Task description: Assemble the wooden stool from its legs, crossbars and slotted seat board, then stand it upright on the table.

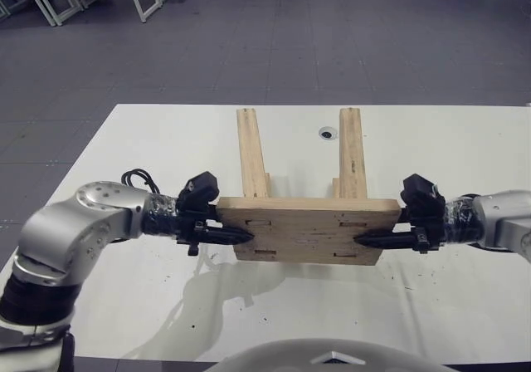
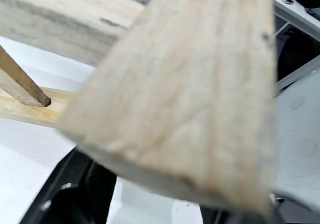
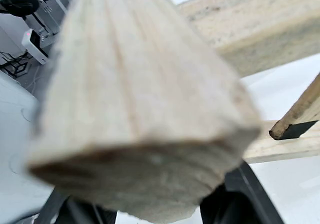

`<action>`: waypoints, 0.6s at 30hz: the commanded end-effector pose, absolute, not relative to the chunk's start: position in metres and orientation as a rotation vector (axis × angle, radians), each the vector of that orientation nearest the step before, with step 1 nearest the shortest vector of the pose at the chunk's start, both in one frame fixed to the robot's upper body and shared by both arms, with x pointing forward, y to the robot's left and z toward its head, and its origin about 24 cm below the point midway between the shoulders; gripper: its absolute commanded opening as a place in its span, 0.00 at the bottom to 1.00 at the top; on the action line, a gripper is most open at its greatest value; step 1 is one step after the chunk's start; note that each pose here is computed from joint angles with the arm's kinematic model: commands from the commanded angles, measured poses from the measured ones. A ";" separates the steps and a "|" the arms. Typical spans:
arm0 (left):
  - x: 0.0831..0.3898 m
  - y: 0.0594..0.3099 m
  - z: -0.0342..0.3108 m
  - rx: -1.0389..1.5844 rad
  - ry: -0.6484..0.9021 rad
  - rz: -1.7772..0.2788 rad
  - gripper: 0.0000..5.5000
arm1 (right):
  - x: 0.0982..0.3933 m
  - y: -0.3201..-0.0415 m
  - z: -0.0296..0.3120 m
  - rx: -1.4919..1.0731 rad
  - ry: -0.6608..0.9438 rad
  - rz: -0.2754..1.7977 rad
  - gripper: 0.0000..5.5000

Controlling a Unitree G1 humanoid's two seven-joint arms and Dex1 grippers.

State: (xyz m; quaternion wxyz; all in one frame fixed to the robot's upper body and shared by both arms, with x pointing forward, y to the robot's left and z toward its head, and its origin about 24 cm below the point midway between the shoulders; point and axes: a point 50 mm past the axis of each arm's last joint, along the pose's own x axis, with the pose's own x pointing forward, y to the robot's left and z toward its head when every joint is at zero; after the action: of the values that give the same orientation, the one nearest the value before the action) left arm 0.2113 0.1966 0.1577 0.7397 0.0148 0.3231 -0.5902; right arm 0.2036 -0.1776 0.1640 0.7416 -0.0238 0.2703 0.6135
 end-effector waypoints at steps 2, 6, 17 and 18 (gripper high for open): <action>0.202 0.184 0.206 -0.371 0.737 -1.665 0.33 | 0.194 -0.162 0.218 0.442 0.628 1.647 0.31; 0.232 0.195 0.238 -0.525 0.665 -1.646 0.43 | 0.224 -0.171 0.250 0.621 0.571 1.637 0.31; 0.285 0.190 0.242 -0.838 0.716 -1.473 0.77 | 0.291 -0.181 0.224 0.938 0.815 1.310 0.63; 0.286 0.188 0.233 -0.844 0.752 -1.439 0.79 | 0.293 -0.181 0.213 0.948 0.840 1.258 0.65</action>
State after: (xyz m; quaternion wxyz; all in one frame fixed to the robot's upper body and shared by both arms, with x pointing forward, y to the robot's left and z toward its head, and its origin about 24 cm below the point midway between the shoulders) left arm 0.2861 0.1933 0.2334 0.6184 -0.3647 0.3210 -0.6177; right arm 0.2905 -0.1817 0.2232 0.6180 0.4060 0.3577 0.5703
